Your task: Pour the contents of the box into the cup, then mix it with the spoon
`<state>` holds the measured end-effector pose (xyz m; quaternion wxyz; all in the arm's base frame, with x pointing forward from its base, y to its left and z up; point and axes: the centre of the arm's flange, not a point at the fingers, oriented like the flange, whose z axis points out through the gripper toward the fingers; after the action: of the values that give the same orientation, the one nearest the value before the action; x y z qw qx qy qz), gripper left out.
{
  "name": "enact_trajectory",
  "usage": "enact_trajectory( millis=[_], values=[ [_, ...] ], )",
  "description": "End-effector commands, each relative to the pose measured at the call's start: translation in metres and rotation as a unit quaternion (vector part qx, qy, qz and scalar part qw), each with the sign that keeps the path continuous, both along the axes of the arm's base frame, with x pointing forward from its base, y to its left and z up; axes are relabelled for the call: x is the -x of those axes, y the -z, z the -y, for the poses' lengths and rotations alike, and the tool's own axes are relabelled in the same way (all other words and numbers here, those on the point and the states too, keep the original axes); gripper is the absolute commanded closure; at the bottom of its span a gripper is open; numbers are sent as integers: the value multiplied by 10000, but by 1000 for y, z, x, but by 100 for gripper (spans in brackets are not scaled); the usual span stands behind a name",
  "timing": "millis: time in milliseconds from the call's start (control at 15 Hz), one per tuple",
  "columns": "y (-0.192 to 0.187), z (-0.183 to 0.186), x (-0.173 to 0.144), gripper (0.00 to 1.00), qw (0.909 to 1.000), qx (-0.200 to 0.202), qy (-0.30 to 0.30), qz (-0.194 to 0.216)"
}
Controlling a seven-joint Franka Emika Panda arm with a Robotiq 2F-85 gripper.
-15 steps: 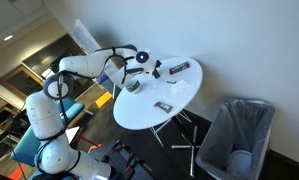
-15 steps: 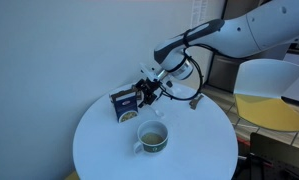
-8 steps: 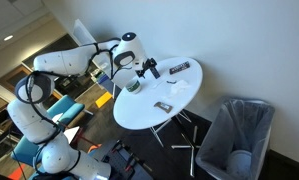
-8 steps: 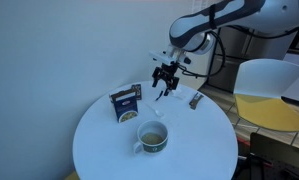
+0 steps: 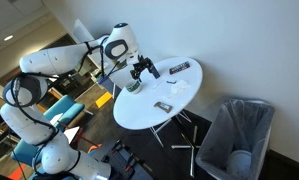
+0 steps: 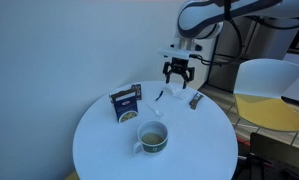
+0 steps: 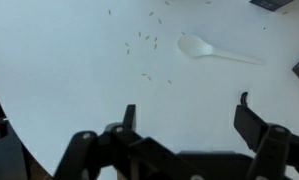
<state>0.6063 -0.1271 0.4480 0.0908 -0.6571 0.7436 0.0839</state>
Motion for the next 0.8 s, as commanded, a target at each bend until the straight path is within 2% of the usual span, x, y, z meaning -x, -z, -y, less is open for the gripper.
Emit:
enact_trajectory(
  millis=[0,133,200,333,467,600,733],
  values=[
    [0,0,0,0,10000,0,-9,-2],
    [2,-9,-1,0,9971,288,672,-216],
    [2,-11,1,0,9946,272,942,-326],
    [3,-15,5,0,9871,485,1441,-502],
    [6,-18,1,0,9765,592,1991,-576],
    [13,-19,-7,0,9637,536,2557,-541],
    [20,-15,-13,0,9481,498,3096,-524]
  ],
)
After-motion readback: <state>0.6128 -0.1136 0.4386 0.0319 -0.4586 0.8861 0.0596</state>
